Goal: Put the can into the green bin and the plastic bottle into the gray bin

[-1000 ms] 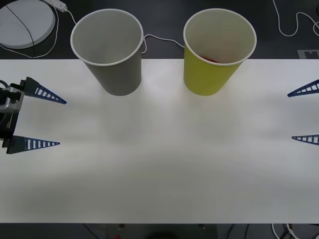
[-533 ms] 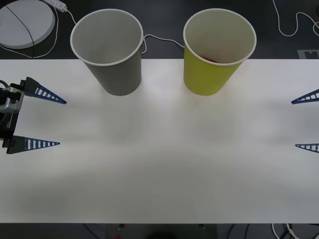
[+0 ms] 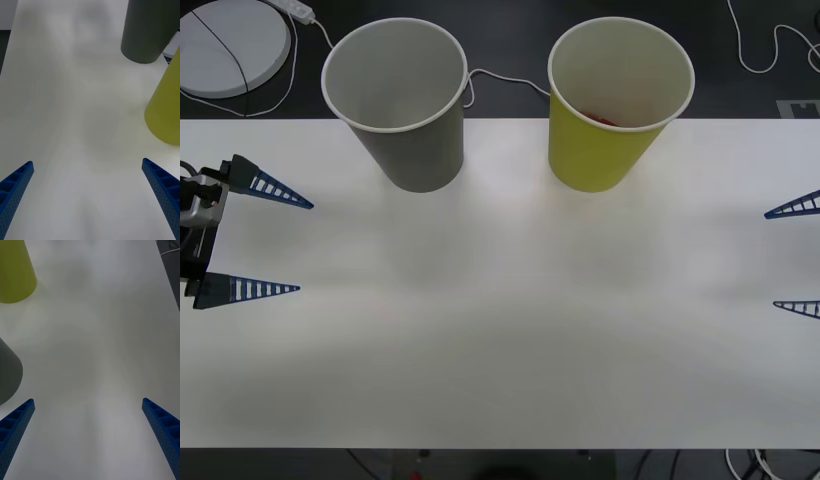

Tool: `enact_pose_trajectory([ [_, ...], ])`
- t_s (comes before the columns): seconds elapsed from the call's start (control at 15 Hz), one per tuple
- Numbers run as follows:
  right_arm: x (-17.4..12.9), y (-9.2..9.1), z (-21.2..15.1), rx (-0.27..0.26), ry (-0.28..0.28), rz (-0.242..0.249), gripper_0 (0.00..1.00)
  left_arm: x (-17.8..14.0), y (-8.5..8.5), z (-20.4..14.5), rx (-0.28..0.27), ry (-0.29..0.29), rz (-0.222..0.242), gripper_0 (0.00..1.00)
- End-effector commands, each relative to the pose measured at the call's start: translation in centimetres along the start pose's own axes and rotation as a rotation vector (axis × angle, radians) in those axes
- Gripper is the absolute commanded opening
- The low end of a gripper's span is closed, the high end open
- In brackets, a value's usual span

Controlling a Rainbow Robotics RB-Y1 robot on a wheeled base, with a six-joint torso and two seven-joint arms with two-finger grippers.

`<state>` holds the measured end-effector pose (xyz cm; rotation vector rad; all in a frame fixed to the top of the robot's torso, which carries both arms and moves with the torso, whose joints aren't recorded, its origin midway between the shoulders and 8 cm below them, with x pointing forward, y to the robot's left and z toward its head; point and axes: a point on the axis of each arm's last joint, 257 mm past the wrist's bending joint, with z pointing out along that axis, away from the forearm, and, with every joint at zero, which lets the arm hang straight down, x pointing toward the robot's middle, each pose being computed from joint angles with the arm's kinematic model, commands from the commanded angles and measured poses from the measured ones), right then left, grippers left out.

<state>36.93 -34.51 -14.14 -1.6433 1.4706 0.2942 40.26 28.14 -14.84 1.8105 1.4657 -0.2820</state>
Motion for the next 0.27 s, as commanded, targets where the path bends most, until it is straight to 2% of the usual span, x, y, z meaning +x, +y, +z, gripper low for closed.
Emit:
enact_pose_trajectory([
  [0.07, 0.05, 0.03, 0.0, 0.0, 0.001, 0.0, 1.0, 0.0, 0.0, 0.0, 0.0, 0.0, 0.0, 1.0],
  [0.27, 0.05, 0.03, 0.0, 0.0, 0.001, 0.0, 1.0, 0.0, 0.0, 0.0, 0.0, 0.0, 0.0, 1.0],
])
